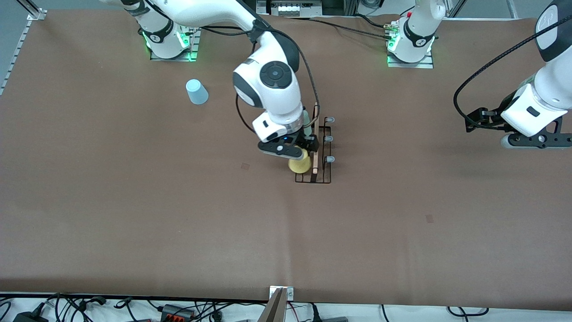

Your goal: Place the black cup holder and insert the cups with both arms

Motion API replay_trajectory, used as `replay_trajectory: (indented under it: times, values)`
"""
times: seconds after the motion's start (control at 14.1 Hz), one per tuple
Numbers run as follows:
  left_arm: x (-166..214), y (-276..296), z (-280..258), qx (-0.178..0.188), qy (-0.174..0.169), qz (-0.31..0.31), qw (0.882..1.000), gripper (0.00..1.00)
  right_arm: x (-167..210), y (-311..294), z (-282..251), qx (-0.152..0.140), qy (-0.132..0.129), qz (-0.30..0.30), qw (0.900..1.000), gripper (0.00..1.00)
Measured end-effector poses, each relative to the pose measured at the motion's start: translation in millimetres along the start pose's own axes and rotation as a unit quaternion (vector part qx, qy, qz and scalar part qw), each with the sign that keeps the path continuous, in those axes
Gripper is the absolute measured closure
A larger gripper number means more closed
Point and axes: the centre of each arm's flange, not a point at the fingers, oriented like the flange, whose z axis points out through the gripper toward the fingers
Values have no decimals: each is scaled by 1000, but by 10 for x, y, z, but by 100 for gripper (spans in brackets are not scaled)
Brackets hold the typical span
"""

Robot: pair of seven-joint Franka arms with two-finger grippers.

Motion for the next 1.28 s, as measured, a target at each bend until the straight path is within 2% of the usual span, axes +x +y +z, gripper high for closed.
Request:
replay_trajectory:
  times: [0.28,0.5,0.64,0.85,0.99,1.28]
  values:
    - [1,0,0,0,0,0,1000,0,668,675,-747,-7,0,8,1000,0]
    - [1,5,-3,0,0,1,1000,0,1134,1538,-1282,-42,-3,-13,999,0]
    - [-1,9,0,0,-1,1,1000,0,1464,2198,-1606,-66,-17,-47,997,0]
    - [-1,11,2,0,-2,2,1000,0,1914,3249,-1923,-85,-36,-77,993,0]
    - [-2,12,4,0,-2,2,1000,0,2082,3784,-2139,-95,-41,-68,992,0]
    - [-2,14,4,0,-3,2,1000,0,2212,4811,-2848,-102,-24,-26,994,0]
